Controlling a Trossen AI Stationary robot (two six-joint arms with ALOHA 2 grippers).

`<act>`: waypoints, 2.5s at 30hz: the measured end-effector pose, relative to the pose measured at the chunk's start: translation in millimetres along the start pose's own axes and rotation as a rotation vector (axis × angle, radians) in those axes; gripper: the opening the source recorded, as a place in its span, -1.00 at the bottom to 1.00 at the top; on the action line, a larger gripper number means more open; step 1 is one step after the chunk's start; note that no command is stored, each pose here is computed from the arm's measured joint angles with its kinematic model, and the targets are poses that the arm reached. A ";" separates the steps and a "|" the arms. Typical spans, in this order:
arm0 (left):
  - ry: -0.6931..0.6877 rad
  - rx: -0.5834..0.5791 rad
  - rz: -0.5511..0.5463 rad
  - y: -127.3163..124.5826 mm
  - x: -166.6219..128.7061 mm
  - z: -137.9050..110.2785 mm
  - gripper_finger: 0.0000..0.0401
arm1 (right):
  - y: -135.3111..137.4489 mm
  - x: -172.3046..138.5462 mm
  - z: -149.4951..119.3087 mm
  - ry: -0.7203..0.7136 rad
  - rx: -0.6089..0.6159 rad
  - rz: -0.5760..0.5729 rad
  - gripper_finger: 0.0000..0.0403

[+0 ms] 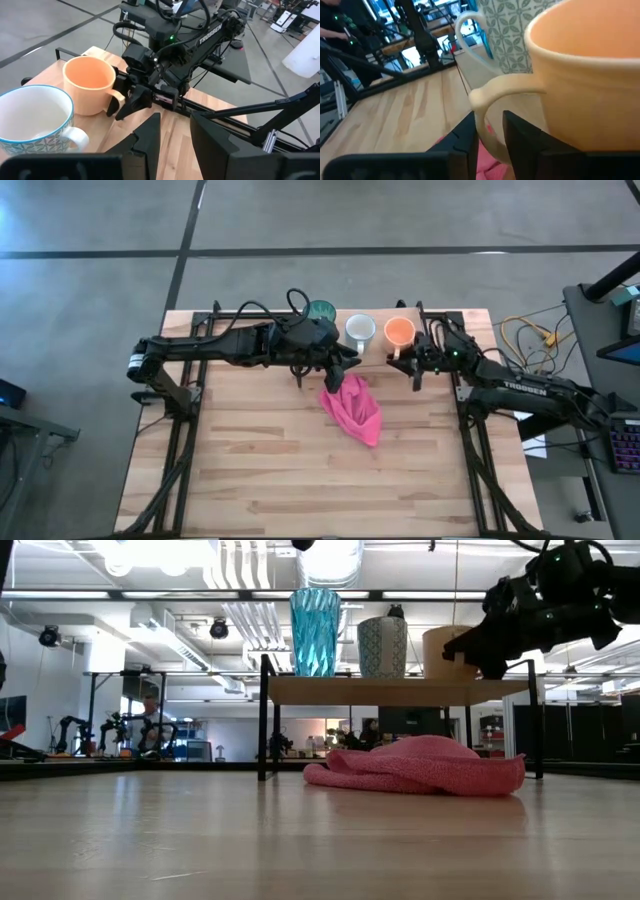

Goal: Stack small to large cups/mugs on shelf
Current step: Put the yellow cup on the shelf

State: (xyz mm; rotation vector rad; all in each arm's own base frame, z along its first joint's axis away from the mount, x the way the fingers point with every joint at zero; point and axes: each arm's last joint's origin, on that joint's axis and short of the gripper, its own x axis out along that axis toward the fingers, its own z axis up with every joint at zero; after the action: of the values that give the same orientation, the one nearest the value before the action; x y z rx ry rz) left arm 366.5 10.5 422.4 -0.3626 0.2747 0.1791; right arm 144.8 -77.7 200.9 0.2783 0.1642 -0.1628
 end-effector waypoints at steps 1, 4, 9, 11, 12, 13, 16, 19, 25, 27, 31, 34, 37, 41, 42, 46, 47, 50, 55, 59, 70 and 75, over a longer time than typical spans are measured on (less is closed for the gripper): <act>0.000 0.000 -0.001 -0.1 -0.2 0.1 -0.54 | 0.2 -0.4 -0.6 0.009 0.003 -0.001 -0.61; 0.001 0.000 -0.002 -0.1 -0.1 0.0 -0.54 | 1.1 -2.6 -1.2 0.023 0.009 -0.003 -0.61; 0.002 -0.001 -0.005 -0.1 0.0 0.0 -0.54 | 4.0 -7.9 1.7 -0.005 -0.010 0.002 -0.58; 0.002 -0.001 -0.005 -0.2 -0.1 0.0 -0.54 | 5.3 -10.3 3.4 -0.020 -0.017 0.005 -0.57; 0.002 -0.001 -0.005 -0.1 -0.1 0.0 -0.54 | 5.9 -11.2 4.2 -0.028 -0.020 0.007 -0.57; 0.002 -0.001 -0.005 -0.1 0.0 -0.1 -0.54 | 6.5 -12.2 5.0 -0.035 -0.023 0.008 -0.57; 0.002 -0.002 -0.005 -0.1 0.0 -0.1 -0.54 | 7.9 -14.6 6.8 -0.052 -0.031 0.012 -0.58; 0.001 -0.003 -0.004 -0.1 -0.1 0.0 -0.54 | 8.4 -15.9 5.8 -0.042 -0.030 0.010 -0.58; 0.002 -0.003 -0.004 -0.1 -0.1 0.0 -0.54 | 8.6 -17.3 3.2 -0.015 -0.018 0.009 -0.58; 0.002 -0.003 -0.005 -0.2 -0.1 0.0 -0.54 | 8.8 -17.7 3.5 -0.018 -0.017 0.009 -0.59; 0.006 -0.003 -0.015 -0.4 -0.1 -0.1 -0.54 | 9.1 -18.3 4.0 -0.023 -0.018 0.008 -0.59; 0.007 -0.003 -0.017 -0.5 0.0 -0.2 -0.54 | 9.7 -19.3 4.6 -0.030 -0.020 0.009 -0.58; 0.006 -0.003 -0.018 -0.5 -0.2 -0.1 -0.54 | 10.5 -20.6 6.0 -0.044 -0.023 0.011 -0.58; 0.007 -0.002 -0.018 -0.5 -0.1 -0.1 -0.54 | 11.4 -21.9 8.3 -0.068 -0.031 0.011 -0.58; 0.007 -0.003 -0.018 -0.5 0.0 -0.2 -0.54 | 11.6 -22.2 9.0 -0.074 -0.034 0.011 -0.57; 0.007 -0.002 -0.018 -0.5 0.0 -0.2 -0.54 | 12.6 -23.1 14.1 -0.055 -0.031 -0.006 -0.58; 0.006 -0.002 -0.019 -0.6 -0.1 -0.1 -0.54 | 12.8 -23.7 16.0 -0.042 -0.033 -0.022 -0.58; 0.007 -0.002 -0.019 -0.6 0.0 -0.1 -0.54 | 14.6 -26.4 23.6 0.018 -0.048 -0.059 -0.58; 0.007 -0.002 -0.019 -0.6 -0.1 -0.1 -0.55 | 20.8 -34.6 42.6 0.091 -0.051 -0.105 -0.59; 0.006 -0.002 -0.019 -0.6 -0.2 -0.1 -0.55 | 24.1 -40.2 49.6 0.145 -0.037 -0.127 -0.59; 0.007 -0.002 -0.020 -0.6 0.0 -0.1 -0.55 | 21.8 -39.6 38.3 0.209 0.023 -0.138 -0.60; 0.007 -0.002 -0.020 -0.6 0.0 -0.1 -0.55 | 23.2 -41.2 42.5 0.201 0.031 -0.139 -0.60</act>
State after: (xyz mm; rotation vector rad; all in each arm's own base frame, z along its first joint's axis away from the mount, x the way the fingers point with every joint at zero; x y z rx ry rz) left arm 366.6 9.9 422.5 -0.3678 0.2775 0.1589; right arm 114.8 -62.1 254.8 0.3137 0.3813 -0.2753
